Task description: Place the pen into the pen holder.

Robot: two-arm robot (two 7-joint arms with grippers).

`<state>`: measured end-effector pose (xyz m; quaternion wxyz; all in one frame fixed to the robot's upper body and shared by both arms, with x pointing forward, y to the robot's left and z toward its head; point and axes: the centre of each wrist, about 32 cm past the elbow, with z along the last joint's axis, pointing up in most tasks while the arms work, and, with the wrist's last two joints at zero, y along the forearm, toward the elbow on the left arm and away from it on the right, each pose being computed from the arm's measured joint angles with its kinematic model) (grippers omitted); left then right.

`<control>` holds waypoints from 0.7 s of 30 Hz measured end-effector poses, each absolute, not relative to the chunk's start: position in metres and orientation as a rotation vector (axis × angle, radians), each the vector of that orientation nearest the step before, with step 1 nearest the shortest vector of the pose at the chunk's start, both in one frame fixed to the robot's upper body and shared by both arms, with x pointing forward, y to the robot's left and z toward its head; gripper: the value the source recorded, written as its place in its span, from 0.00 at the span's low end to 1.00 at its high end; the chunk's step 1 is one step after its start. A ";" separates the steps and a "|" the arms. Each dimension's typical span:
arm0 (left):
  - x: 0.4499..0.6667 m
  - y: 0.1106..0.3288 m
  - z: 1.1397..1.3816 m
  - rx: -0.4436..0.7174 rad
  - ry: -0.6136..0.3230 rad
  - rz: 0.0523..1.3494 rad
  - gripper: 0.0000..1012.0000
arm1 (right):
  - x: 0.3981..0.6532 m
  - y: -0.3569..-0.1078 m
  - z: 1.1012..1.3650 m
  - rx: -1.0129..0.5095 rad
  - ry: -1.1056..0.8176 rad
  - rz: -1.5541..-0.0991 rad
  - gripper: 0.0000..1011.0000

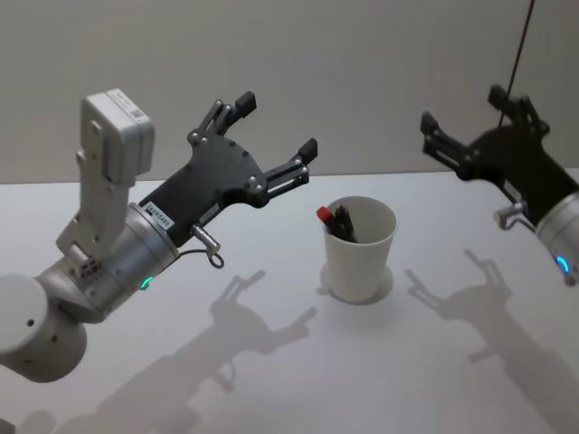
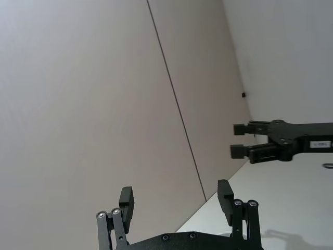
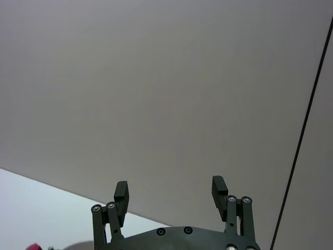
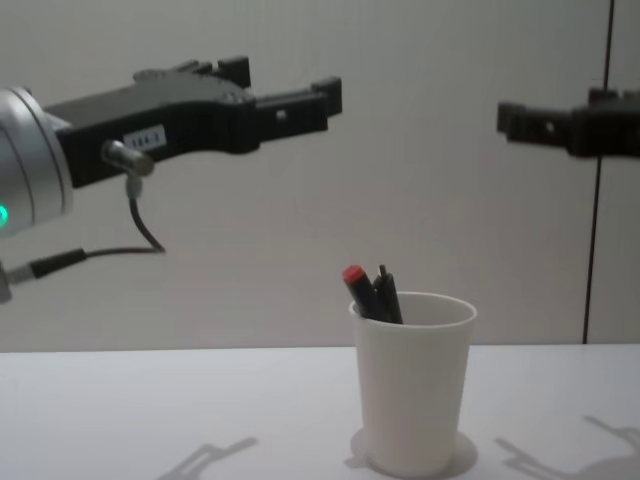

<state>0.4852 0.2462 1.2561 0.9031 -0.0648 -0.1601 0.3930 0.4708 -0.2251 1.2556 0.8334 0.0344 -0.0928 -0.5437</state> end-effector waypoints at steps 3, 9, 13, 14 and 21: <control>0.486 0.242 1.252 -0.121 -0.321 0.839 0.99 | 0.468 -0.227 1.246 0.068 -0.180 -1.163 0.99; 0.489 0.232 1.239 -0.077 -0.298 0.914 0.99 | 0.459 -0.231 1.221 0.051 -0.134 -1.192 0.99; 0.490 0.226 1.233 -0.053 -0.287 0.954 0.99 | 0.452 -0.234 1.206 0.041 -0.106 -1.210 0.99; 0.490 0.224 1.231 -0.048 -0.286 0.963 0.99 | 0.451 -0.234 1.204 0.039 -0.102 -1.213 0.99; 0.491 0.213 1.219 0.001 -0.273 1.037 0.99 | 0.444 -0.237 1.190 0.027 -0.077 -1.230 0.99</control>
